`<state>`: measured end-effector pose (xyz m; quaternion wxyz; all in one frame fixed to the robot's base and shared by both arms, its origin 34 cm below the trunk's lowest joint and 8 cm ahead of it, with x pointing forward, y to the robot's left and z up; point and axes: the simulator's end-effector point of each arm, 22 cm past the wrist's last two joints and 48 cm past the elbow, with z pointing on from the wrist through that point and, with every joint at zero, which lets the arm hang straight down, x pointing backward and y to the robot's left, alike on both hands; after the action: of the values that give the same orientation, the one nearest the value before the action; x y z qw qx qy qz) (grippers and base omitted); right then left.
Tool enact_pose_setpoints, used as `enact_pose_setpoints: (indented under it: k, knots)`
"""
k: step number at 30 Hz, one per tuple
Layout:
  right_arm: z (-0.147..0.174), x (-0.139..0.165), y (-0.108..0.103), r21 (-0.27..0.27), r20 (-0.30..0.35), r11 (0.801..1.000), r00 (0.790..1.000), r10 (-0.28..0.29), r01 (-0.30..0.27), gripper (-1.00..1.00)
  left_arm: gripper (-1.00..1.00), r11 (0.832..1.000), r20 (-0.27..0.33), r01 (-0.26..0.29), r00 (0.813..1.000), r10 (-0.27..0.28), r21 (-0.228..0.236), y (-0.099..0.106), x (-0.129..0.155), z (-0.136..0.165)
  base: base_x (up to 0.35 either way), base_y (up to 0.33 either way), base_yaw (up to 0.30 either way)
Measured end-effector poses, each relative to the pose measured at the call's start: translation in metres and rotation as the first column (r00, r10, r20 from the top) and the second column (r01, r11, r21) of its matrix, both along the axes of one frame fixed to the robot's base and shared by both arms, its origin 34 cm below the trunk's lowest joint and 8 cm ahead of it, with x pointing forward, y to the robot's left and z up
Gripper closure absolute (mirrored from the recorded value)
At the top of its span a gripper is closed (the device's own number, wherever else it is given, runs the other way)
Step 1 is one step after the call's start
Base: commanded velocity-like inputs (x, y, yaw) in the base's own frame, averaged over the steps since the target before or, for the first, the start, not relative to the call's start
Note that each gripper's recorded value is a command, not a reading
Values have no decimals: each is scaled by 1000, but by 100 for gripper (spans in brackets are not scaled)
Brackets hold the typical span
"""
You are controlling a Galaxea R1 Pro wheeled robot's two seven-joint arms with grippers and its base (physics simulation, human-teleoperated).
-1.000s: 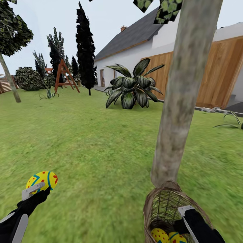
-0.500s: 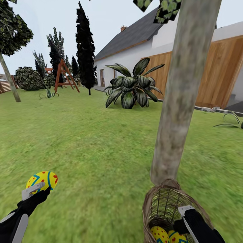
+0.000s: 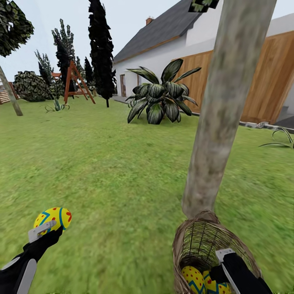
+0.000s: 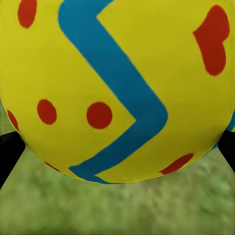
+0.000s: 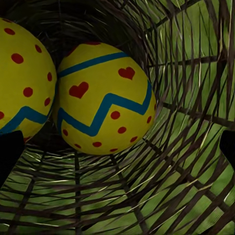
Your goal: Take the three Easter eggs out of the wicker basket on the lawn in the garden, then place them on the lawn next to a single tree (choose any tree) so that all three eggs are next to the same tree and none are left in the basket.
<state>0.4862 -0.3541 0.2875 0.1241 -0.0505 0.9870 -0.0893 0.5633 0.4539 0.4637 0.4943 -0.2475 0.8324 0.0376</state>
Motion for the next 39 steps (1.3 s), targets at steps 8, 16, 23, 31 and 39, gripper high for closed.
enact_pose_setpoints:
  k: [8,16,23,31,39]
  knots:
    - [-14,-7,0,1,-33,1000,999,0,0,-100,100,1000,-29,1,1000,-1,2,0,-1,-15,0,0,0]
    - [-16,-8,-7,3,-32,1000,999,-3,3,-100,100,1000,-43,11,999,-11,9,1,-2,-20,0,0,0]
    - [-17,-8,-1,12,-33,1000,999,-9,10,-100,100,1000,-34,15,999,-15,-2,-8,0,-22,0,0,0]
    - [-16,-4,12,27,-22,1000,1000,3,-2,-100,100,1000,-15,11,1000,-11,-4,-12,1,-21,0,0,0]
    - [-9,5,25,38,1,999,1000,22,-22,-100,100,1000,-16,13,1000,-13,-6,-14,2,-21,1,0,0]
